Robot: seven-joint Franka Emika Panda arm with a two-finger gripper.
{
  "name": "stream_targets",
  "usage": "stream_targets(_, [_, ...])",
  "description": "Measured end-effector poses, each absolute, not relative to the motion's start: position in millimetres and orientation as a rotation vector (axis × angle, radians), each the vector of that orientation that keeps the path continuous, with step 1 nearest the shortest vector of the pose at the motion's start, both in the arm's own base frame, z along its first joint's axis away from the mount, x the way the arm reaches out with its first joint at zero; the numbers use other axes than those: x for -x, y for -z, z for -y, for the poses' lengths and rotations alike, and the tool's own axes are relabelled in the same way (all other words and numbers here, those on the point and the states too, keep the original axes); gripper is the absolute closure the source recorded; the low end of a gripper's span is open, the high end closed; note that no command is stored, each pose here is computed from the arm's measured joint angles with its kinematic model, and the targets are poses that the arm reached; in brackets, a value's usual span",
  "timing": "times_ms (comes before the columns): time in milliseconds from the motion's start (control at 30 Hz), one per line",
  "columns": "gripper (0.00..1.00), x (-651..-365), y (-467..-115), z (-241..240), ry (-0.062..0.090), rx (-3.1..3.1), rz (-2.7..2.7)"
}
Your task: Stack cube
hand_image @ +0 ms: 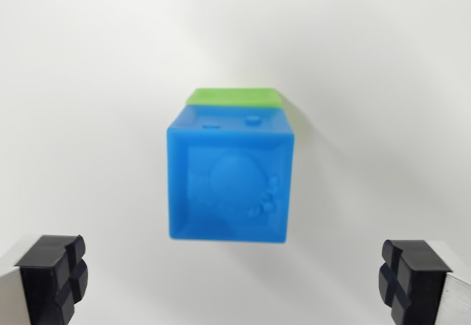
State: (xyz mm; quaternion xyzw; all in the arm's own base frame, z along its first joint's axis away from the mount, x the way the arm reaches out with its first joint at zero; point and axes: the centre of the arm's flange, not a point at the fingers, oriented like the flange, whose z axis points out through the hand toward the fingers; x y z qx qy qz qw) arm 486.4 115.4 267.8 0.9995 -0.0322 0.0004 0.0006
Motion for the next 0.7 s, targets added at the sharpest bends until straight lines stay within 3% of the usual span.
stream_targets(700, [0.00,-487,-358,-115,-0.006,-3.138,0.102])
